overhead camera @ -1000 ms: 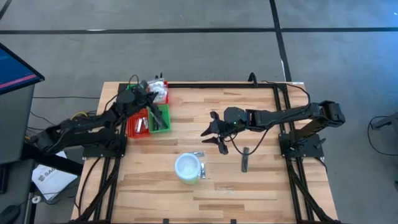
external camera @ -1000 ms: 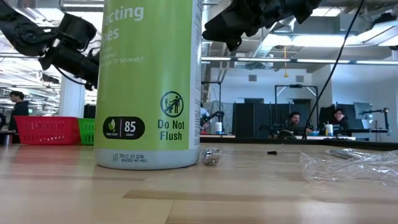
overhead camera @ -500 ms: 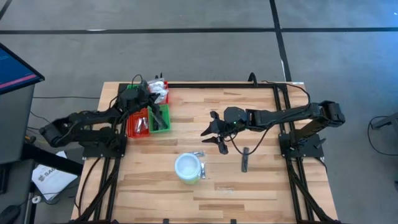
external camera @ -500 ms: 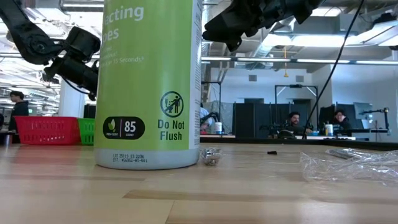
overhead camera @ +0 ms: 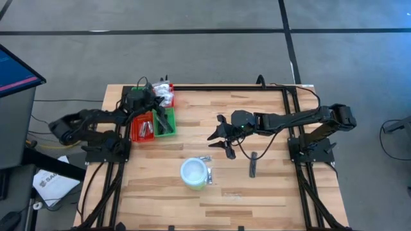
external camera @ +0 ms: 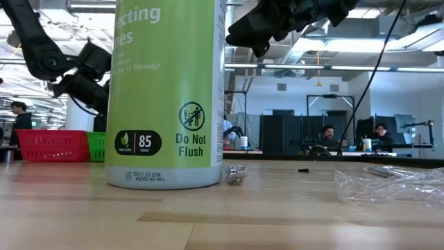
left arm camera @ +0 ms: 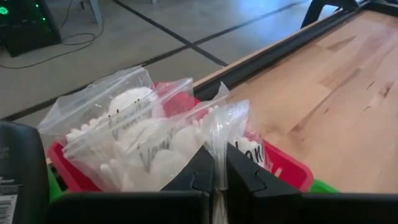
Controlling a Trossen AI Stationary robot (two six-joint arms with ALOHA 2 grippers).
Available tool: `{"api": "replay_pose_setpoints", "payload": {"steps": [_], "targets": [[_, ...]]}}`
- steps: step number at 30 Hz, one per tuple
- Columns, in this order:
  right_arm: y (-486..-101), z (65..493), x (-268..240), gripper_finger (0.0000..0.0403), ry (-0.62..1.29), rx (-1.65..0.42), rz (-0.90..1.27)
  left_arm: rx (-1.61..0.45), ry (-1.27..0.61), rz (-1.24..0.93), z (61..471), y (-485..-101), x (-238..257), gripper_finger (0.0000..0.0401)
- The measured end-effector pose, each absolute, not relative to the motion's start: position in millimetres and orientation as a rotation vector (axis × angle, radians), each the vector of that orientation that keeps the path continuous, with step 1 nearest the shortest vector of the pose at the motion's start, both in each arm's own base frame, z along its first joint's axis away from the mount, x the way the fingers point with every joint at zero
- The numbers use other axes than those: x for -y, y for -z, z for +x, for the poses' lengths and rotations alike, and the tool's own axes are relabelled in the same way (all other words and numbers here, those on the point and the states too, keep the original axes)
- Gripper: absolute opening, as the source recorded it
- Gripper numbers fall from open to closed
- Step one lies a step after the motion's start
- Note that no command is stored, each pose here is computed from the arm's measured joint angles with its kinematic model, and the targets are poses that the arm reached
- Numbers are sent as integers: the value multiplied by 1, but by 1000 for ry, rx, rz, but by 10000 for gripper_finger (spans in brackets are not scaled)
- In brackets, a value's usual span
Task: Pick & Place Travel size toiletries
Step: Put the white cotton pack into the top red bin, then put the black comb into the bottom green bin
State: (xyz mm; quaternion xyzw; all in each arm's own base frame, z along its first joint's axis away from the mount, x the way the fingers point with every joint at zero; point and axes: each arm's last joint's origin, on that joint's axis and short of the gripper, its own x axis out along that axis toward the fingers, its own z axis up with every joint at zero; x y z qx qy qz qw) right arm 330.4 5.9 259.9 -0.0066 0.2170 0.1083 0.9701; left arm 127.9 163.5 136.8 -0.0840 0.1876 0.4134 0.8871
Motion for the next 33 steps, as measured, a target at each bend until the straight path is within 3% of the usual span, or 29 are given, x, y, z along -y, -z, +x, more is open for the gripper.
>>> {"api": "replay_pose_setpoints", "payload": {"steps": [10,15,23,33], "targets": [[-260,330,-6,118,-218,-438,-12,-392,-945,-159,127,-137,-165,11],[-260,330,-6,118,-218,-439,-12,-399,-968,-163,126,-136,-165,60],[-260,330,-6,118,-218,-443,-11,-360,-854,-210,131,-139,-161,148],[-255,328,-6,118,-215,-499,12,-240,-853,-178,128,-163,-154,182]]}}
